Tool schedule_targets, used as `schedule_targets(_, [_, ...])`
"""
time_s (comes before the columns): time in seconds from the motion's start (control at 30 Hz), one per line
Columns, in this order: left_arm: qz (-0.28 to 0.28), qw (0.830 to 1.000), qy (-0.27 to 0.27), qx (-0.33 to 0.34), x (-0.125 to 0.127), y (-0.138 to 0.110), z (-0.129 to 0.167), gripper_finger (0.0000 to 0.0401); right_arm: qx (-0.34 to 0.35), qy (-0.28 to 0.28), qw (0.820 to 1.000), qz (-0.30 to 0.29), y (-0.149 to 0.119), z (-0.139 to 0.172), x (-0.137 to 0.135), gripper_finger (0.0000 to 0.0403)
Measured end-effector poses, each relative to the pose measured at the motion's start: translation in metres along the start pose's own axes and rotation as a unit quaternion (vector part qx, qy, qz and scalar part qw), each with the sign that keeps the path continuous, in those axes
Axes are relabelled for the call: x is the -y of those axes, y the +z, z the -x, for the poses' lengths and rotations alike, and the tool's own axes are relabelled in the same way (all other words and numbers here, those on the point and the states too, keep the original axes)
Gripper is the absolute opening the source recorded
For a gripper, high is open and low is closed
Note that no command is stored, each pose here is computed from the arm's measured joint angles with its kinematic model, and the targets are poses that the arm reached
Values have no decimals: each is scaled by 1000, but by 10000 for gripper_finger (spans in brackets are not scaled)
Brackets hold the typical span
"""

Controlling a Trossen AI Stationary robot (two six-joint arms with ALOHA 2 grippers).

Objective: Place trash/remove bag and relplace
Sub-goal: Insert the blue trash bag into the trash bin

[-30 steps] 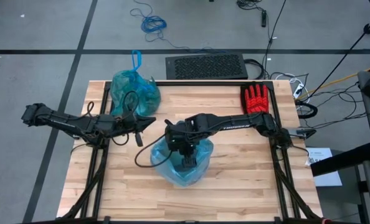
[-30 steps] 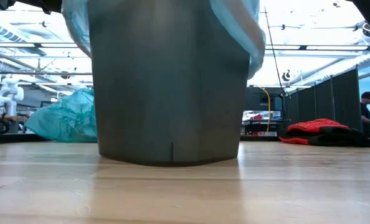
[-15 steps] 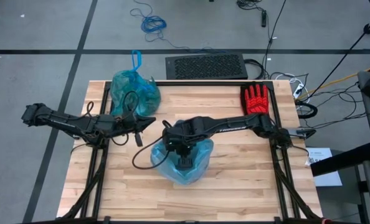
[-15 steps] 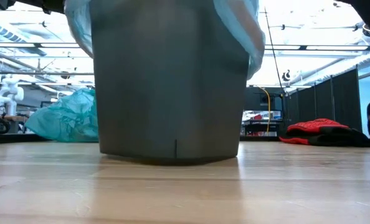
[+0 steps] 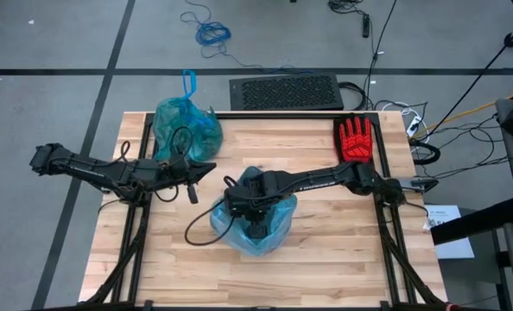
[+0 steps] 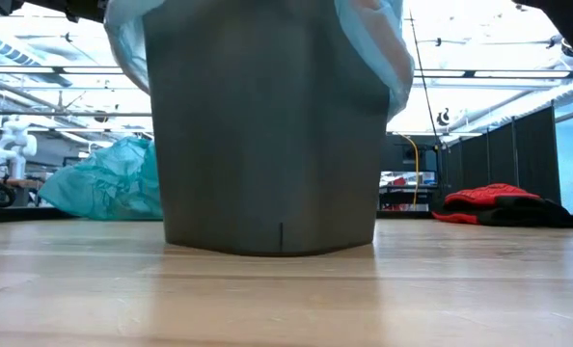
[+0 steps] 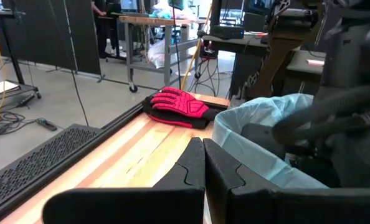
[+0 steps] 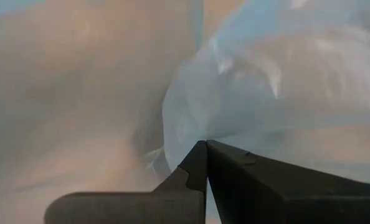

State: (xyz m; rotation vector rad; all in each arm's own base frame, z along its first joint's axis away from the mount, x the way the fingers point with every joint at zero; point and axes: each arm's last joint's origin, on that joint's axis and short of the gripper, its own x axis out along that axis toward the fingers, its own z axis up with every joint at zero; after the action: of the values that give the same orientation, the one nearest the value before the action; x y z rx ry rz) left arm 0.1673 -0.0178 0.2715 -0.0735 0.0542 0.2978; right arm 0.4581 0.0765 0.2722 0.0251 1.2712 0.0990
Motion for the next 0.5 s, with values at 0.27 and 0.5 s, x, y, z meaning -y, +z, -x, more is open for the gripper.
schedule_targets(0.27, [1, 1000, 0, 1, 0, 0, 0, 0, -16, -7, 1000, 7, 0, -19, -3, 0])
schedule_targets(0.5, [1, 1000, 4, 1, 0, 0, 0, 0, -34, -11, 999, 9, 0, -38, -2, 0])
